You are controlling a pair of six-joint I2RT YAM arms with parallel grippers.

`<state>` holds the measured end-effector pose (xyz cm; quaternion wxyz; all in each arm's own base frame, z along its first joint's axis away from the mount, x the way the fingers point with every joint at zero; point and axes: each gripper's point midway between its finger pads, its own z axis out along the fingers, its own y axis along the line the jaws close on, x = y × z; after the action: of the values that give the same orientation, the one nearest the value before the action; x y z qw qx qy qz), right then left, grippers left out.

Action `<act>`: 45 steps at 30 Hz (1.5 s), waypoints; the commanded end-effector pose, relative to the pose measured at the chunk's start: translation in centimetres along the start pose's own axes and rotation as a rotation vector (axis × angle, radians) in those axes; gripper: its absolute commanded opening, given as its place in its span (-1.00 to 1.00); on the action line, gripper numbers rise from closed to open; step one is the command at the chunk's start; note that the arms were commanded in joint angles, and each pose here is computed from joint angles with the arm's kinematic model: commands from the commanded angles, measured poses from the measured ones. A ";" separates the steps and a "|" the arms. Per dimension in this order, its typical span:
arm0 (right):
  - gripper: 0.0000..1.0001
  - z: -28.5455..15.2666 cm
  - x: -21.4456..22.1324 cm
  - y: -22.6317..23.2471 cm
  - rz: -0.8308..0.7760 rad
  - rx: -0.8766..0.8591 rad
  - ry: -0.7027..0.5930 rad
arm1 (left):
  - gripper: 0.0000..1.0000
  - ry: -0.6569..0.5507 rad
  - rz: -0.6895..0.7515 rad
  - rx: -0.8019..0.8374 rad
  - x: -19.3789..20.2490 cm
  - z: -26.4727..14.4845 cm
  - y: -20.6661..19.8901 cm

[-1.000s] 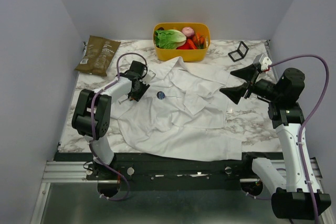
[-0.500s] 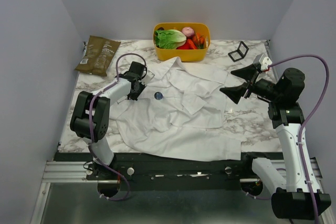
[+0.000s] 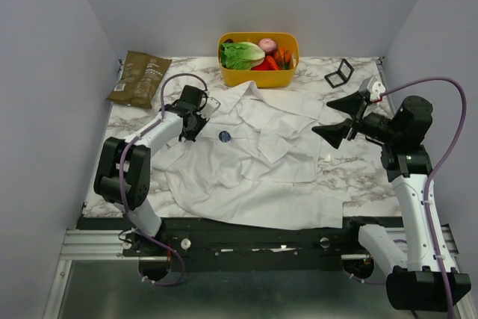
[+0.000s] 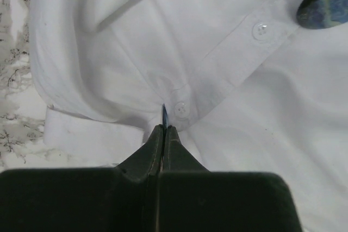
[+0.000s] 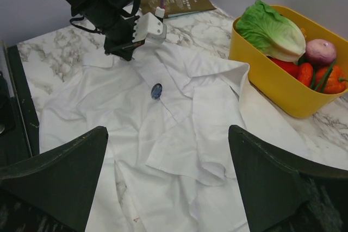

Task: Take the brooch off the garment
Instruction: Remove the brooch from the clothes.

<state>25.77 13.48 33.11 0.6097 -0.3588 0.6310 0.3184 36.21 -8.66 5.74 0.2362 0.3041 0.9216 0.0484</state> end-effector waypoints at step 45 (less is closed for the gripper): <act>0.79 18.7 6.9 8.8 0.099 -0.467 0.341 | -1.00 -0.748 0.306 0.737 -8.7 -23.1 -14.7</act>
<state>28.67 31.95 24.69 0.3798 -0.4956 0.6579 0.4211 25.64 -23.07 24.22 0.4089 0.4828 0.7146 -0.2985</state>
